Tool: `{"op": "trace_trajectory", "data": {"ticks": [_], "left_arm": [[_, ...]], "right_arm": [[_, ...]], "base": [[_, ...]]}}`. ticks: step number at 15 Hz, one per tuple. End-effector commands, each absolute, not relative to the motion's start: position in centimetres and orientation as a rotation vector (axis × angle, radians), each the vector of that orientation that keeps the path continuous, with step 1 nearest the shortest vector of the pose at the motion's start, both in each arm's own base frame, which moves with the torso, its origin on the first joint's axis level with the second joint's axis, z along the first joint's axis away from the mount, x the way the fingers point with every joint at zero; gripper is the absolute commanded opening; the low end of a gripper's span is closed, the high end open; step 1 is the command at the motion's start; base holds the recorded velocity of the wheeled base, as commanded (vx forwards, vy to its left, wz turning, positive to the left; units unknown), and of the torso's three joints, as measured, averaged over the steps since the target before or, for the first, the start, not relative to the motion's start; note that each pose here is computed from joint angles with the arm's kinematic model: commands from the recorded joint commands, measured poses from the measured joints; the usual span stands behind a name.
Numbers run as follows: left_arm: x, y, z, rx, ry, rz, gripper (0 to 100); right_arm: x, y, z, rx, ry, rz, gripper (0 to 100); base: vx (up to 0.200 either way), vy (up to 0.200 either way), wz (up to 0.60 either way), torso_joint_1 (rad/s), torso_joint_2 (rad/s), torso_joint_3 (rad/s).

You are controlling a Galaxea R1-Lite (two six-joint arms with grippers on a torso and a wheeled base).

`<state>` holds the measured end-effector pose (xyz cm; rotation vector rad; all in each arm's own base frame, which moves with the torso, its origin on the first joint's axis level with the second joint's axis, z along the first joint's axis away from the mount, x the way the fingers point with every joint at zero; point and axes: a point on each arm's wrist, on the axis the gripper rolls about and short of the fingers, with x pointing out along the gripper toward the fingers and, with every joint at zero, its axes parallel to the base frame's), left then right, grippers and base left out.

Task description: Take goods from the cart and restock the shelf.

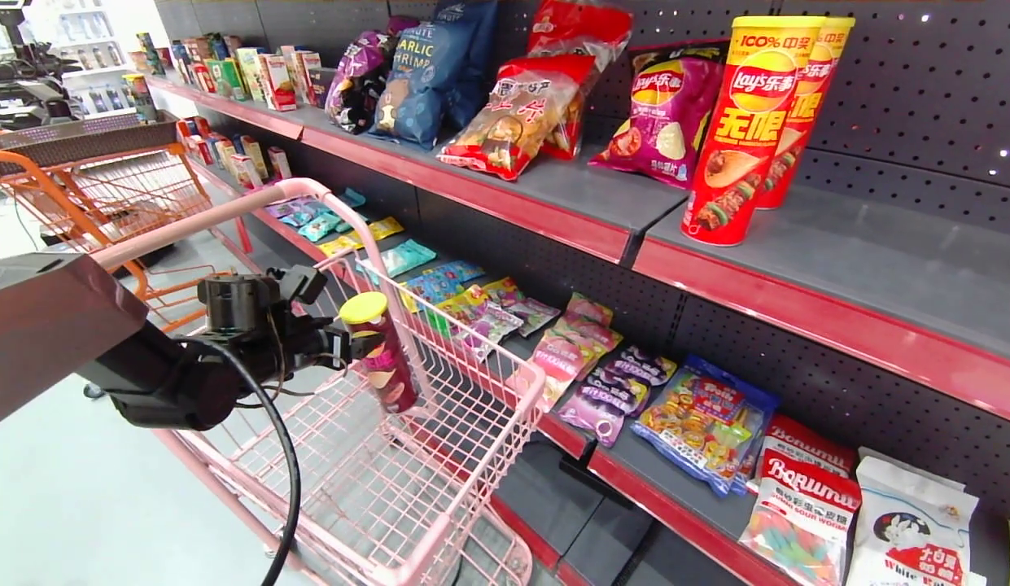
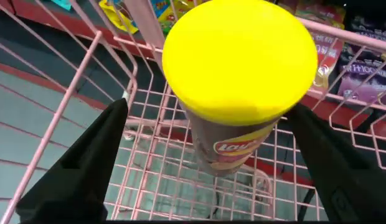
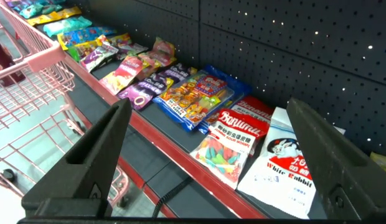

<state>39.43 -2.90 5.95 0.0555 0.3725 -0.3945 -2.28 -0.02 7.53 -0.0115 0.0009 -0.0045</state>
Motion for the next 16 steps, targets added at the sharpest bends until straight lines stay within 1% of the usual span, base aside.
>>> {"op": "trace_trajectory", "data": {"ticks": [1, 4, 7, 10, 14, 15, 16], "left_arm": [[40.0, -3.1, 5.2, 0.055, 0.381, -0.398, 100], [41.0, -3.7, 4.8, 0.061, 0.371, -0.4, 100], [41.6, -5.0, 4.2, 0.066, 0.369, -0.428, 100], [42.0, -5.8, 3.8, 0.069, 0.369, -0.445, 100], [42.4, -5.8, 3.2, 0.068, 0.376, -0.439, 100], [42.4, -5.8, 3.0, 0.068, 0.38, -0.436, 0], [42.5, -5.8, 2.9, 0.068, 0.379, -0.436, 0]], "right_arm": [[-2.3, 0.0, 7.5, -0.012, 0.002, -0.005, 100], [-2.3, 0.0, 7.6, -0.012, 0.0, -0.003, 100], [-2.3, 0.0, 7.6, -0.012, 0.0, -0.003, 100], [-2.3, 0.0, 7.5, -0.012, 0.002, -0.003, 100], [-2.3, 0.0, 7.5, -0.012, 0.002, -0.003, 100], [-2.3, 0.0, 7.5, -0.012, 0.002, -0.003, 100], [-2.3, 0.0, 7.5, -0.011, 0.002, -0.003, 100]], "base": [[0.0, 0.0, 0.0, 0.0, 0.0, 0.0], [0.0, 0.0, 0.0, 0.0, 0.0, 0.0], [0.0, 0.0, 0.0, 0.0, 0.0, 0.0], [0.0, 0.0, 0.0, 0.0, 0.0, 0.0], [0.0, 0.0, 0.0, 0.0, 0.0, 0.0], [0.0, 0.0, 0.0, 0.0, 0.0, 0.0], [0.0, 0.0, 0.0, 0.0, 0.0, 0.0]]}}
